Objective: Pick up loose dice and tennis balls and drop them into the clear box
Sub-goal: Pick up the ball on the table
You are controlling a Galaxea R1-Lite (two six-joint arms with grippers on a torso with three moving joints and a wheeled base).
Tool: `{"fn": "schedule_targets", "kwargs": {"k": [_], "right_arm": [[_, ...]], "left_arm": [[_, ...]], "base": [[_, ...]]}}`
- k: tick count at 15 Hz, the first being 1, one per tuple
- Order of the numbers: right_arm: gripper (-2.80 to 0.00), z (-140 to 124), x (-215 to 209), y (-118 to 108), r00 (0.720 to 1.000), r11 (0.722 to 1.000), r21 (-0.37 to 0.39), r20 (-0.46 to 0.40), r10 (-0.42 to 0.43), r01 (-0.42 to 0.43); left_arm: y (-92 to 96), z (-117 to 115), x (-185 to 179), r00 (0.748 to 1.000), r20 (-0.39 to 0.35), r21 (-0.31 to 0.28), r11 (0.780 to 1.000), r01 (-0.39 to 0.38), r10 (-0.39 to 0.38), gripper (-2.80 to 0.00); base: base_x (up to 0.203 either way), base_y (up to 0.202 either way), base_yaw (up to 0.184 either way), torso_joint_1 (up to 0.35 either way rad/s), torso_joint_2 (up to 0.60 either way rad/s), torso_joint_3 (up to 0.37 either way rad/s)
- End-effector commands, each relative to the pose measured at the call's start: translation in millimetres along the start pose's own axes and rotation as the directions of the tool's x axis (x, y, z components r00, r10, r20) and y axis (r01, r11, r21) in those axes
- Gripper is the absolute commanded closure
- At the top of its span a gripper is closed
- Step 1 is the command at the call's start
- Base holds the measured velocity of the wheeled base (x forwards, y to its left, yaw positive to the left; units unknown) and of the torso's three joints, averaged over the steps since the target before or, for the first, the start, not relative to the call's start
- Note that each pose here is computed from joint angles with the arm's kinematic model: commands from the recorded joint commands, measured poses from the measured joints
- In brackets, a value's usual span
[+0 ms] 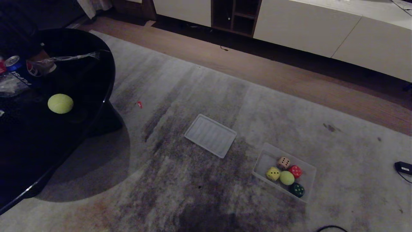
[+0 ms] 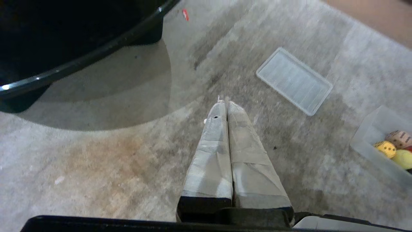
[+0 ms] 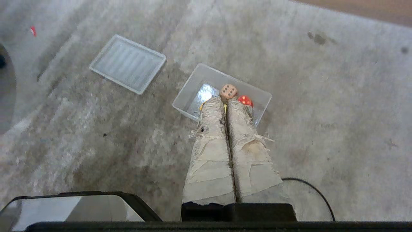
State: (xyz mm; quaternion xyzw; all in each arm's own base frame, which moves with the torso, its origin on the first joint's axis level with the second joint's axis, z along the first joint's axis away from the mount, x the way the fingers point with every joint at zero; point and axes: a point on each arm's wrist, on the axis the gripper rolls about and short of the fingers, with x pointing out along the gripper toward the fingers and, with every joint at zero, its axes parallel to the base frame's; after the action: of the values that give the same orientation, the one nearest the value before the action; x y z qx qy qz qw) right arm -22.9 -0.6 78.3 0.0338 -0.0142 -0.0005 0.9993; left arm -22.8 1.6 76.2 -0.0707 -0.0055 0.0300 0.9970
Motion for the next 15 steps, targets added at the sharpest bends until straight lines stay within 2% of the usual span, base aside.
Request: {"fn": "schedule_targets", "kwargs": {"k": [1,15], "right_arm": [[0.00,-1.9,0.7,-0.1,1.000,1.000,0.000,-0.008,0.000,0.000],[0.00,-2.1,0.7,-0.1,1.000,1.000,0.000,-0.010,0.000,0.000]], "left_arm": [[0.1,-0.4,0.2,1.000,-0.002,-0.001,1.000,-0.001,0.001,0.00],[0.1,-0.4,0.2,1.000,-0.002,-0.001,1.000,-0.001,0.001,0.00]], "base": [[0.000,0.000,0.000,0.004,0.00,0.203],[0.000,0.000,0.000,0.003,0.00,0.201]]}}
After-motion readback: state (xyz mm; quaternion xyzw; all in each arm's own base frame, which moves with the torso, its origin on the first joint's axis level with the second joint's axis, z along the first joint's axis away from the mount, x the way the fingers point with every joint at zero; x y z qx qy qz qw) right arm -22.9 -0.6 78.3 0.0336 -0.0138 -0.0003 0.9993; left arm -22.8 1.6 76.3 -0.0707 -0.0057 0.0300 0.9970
